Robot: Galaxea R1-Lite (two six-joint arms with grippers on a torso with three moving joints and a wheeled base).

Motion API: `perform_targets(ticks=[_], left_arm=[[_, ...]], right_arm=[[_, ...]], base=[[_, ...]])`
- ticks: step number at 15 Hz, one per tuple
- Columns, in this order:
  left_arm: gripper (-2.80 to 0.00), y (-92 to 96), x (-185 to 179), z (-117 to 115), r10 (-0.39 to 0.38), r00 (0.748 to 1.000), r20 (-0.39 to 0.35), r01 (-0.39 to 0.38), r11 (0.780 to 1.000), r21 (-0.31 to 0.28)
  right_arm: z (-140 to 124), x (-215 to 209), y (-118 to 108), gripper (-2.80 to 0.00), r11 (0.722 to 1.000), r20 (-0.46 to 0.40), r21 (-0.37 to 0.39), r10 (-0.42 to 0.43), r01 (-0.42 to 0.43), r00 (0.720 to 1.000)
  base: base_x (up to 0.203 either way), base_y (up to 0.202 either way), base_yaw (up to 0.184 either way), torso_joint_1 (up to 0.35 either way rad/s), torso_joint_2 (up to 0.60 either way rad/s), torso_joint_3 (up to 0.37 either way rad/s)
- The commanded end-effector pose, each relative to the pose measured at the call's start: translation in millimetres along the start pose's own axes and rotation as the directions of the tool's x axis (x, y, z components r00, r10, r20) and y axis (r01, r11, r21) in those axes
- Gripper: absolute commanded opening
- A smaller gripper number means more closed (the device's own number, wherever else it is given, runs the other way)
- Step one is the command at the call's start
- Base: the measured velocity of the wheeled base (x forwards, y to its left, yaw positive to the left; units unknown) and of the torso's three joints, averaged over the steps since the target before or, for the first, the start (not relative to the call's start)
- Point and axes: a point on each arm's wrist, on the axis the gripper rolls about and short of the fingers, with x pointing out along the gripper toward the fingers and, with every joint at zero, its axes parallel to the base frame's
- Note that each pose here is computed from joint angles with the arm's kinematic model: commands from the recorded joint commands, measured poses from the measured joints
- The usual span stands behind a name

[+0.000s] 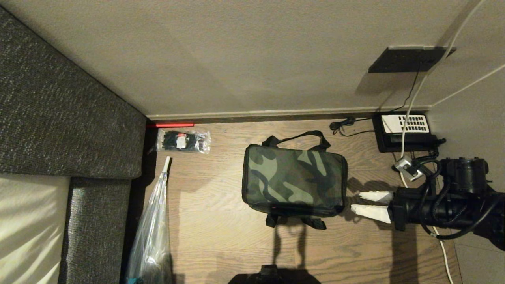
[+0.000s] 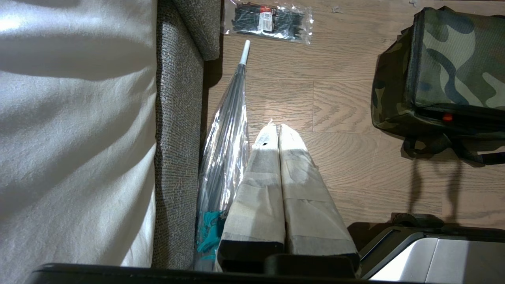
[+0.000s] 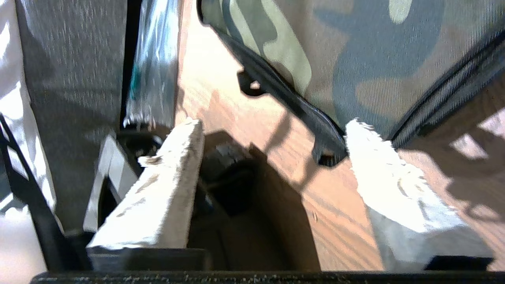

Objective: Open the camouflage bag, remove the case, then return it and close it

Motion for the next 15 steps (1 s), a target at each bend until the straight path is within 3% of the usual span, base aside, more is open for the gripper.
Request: perform_targets(ticks=[1, 7, 8, 15], left_arm=[[-2.80, 0.0, 0, -1, 0.001, 1.000, -0.001, -0.001, 1.000, -0.001], [-2.80, 0.0, 0, -1, 0.001, 1.000, -0.001, -0.001, 1.000, -0.001], [-2.80, 0.0, 0, -1, 0.001, 1.000, -0.001, -0.001, 1.000, -0.001], [-2.80, 0.0, 0, -1, 0.001, 1.000, -0.001, -0.001, 1.000, -0.001]], right_arm=[[14, -20, 14, 0.00, 1.000, 0.023, -0.016, -0.012, 0.013, 1.000], [13, -40, 33, 0.00, 0.999, -0.019, 0.051, -0.007, 0.008, 1.000], [12, -44, 38, -2.80, 0.998, -0.017, 0.065, 0.004, -0.003, 1.000], [8, -82, 86, -2.80, 0.992, -0.038, 0.128, 0.028, -0.023, 0.999]], base=[[0.000, 0.000, 0.000, 0.000, 0.00, 0.000], [0.000, 0.000, 0.000, 0.000, 0.00, 0.000], [0.000, 0.000, 0.000, 0.000, 0.00, 0.000], [0.000, 0.000, 0.000, 0.000, 0.00, 0.000]])
